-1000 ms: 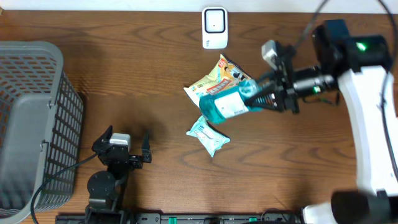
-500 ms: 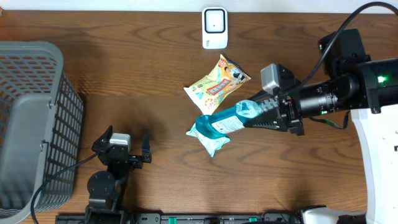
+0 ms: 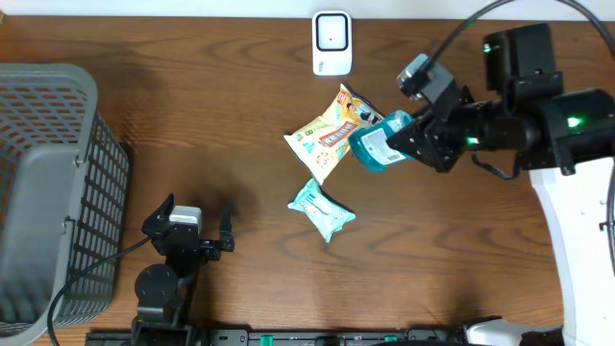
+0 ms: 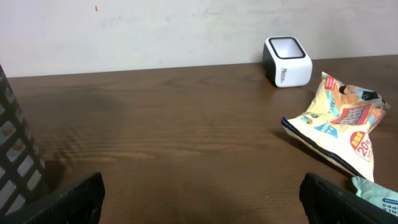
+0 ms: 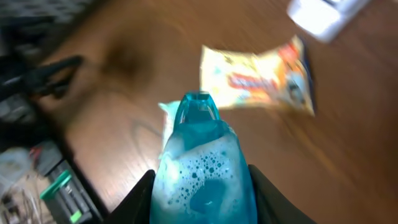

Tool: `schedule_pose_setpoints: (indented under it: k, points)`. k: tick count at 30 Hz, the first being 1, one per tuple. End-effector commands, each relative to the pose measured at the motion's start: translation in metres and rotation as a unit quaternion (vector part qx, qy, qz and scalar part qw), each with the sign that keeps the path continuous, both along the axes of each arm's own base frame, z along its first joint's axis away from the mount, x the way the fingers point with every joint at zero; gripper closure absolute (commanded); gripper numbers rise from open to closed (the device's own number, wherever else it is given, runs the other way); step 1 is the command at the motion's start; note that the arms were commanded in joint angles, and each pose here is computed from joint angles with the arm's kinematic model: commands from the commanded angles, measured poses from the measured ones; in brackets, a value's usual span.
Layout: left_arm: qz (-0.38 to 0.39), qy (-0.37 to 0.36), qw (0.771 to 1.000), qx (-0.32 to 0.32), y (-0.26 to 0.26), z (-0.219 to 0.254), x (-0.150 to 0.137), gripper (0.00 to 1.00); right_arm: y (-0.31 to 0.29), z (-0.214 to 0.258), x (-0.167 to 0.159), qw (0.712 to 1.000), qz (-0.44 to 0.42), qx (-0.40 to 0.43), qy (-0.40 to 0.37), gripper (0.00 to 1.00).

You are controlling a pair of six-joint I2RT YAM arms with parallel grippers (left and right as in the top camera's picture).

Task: Scan the item barcode
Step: 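Hold the teal bottle up to the white scanner with the right gripper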

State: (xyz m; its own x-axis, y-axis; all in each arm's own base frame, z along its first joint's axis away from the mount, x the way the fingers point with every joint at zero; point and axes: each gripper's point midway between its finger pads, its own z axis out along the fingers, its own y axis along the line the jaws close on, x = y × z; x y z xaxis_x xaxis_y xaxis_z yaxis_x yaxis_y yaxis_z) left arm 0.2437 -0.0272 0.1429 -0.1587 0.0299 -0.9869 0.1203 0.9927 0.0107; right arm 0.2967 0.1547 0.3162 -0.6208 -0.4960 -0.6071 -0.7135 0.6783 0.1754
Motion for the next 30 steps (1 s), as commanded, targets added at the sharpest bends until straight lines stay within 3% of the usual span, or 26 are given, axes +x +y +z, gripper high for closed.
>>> schedule_pose_setpoints:
  k: [1, 7, 12, 17, 22, 30]
  points:
    - [-0.005, 0.023, 1.000, 0.000, -0.002, -0.015, -0.002, 0.00, -0.022, -0.007, 0.019, 0.984, -0.166, -0.067, 0.008, 0.98]
    - [-0.005, 0.023, 1.000, 0.000, -0.002, -0.015, -0.002, 0.00, -0.030, -0.031, 0.047, 0.945, -0.268, -0.183, -0.030, 0.98]
    - [-0.005, 0.023, 1.000, 0.000, -0.002, -0.015, -0.002, 0.00, -0.020, -0.059, 0.080, 0.920, -0.291, -0.254, -0.063, 0.99]
    - [-0.005, 0.023, 1.000, 0.000, -0.002, -0.015, -0.002, 0.00, -0.014, -0.084, 0.121, 0.876, -0.320, -0.336, -0.130, 0.99]
    - [-0.005, 0.023, 1.000, 0.000, -0.002, -0.015, -0.002, 0.00, 0.006, -0.089, 0.158, 0.841, -0.326, -0.374, -0.217, 0.99]
    - [-0.005, 0.023, 1.000, 0.000, -0.002, -0.015, -0.002, 0.00, 0.037, -0.066, 0.214, 0.794, -0.337, -0.371, -0.344, 0.99]
